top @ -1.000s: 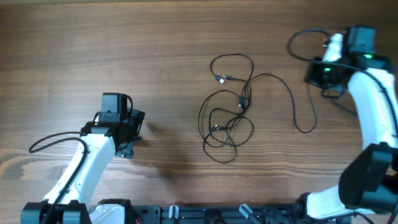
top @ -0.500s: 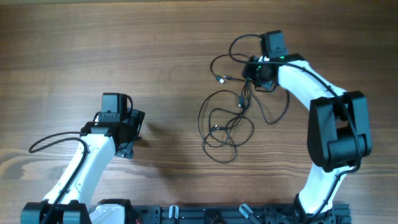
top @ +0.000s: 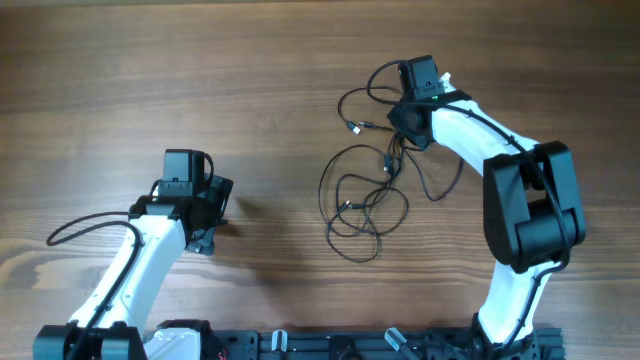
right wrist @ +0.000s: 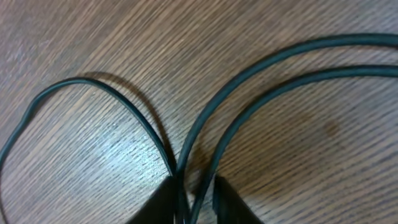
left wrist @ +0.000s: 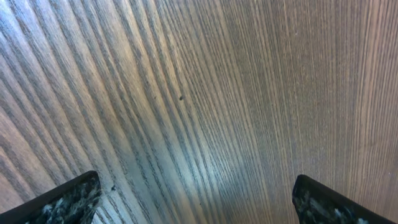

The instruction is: Untangle cables

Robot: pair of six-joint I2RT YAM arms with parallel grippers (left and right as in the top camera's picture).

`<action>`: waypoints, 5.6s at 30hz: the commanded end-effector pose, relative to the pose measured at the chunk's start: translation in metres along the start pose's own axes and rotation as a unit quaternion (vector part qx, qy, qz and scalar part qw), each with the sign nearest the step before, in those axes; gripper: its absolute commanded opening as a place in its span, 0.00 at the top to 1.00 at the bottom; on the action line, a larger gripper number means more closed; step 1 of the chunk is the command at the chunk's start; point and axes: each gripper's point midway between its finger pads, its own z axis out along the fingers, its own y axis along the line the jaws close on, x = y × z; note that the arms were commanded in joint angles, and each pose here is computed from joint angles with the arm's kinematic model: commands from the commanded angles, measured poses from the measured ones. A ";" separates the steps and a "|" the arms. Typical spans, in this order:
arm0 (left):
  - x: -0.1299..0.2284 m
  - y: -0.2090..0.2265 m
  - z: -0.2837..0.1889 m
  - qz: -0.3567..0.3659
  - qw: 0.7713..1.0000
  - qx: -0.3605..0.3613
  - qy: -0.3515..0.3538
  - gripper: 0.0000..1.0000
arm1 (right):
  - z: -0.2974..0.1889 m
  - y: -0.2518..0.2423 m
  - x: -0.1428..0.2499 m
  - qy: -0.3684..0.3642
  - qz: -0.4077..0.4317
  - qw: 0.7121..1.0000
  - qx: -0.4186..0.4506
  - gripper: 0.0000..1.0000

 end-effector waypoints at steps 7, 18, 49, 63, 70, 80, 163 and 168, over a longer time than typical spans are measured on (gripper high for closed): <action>0.001 0.000 0.000 -0.005 1.000 0.000 -0.001 0.00 | -0.052 0.038 -0.029 -0.014 -0.027 0.995 -0.092 0.96; 0.001 0.000 0.000 -0.005 1.000 0.000 -0.001 0.00 | -0.210 0.001 -0.128 -0.214 -0.123 0.964 -0.099 0.96; 0.001 0.000 0.000 -0.005 1.000 -0.001 -0.001 0.00 | -0.196 -0.251 -0.228 -0.262 0.098 0.941 0.192 0.96; 0.001 0.000 0.000 -0.005 1.000 -0.001 -0.001 0.00 | -0.214 -0.178 -0.170 -0.251 0.033 0.947 0.196 0.96; 0.001 0.000 0.000 -0.005 1.000 0.000 -0.001 0.00 | -0.313 -0.105 -0.130 -0.338 -0.025 0.939 0.058 0.96; 0.001 0.000 0.000 -0.005 1.000 0.000 -0.001 0.00 | -0.409 -0.126 -0.106 -0.447 -0.016 0.893 0.042 0.96; 0.004 -0.003 0.000 -0.005 1.000 0.006 0.009 0.00 | -0.030 -0.171 0.057 0.070 0.335 0.916 0.212 0.96; 0.004 -0.003 0.000 -0.005 1.000 0.006 0.009 0.00 | -0.050 -0.168 0.017 0.022 0.220 0.955 0.198 0.96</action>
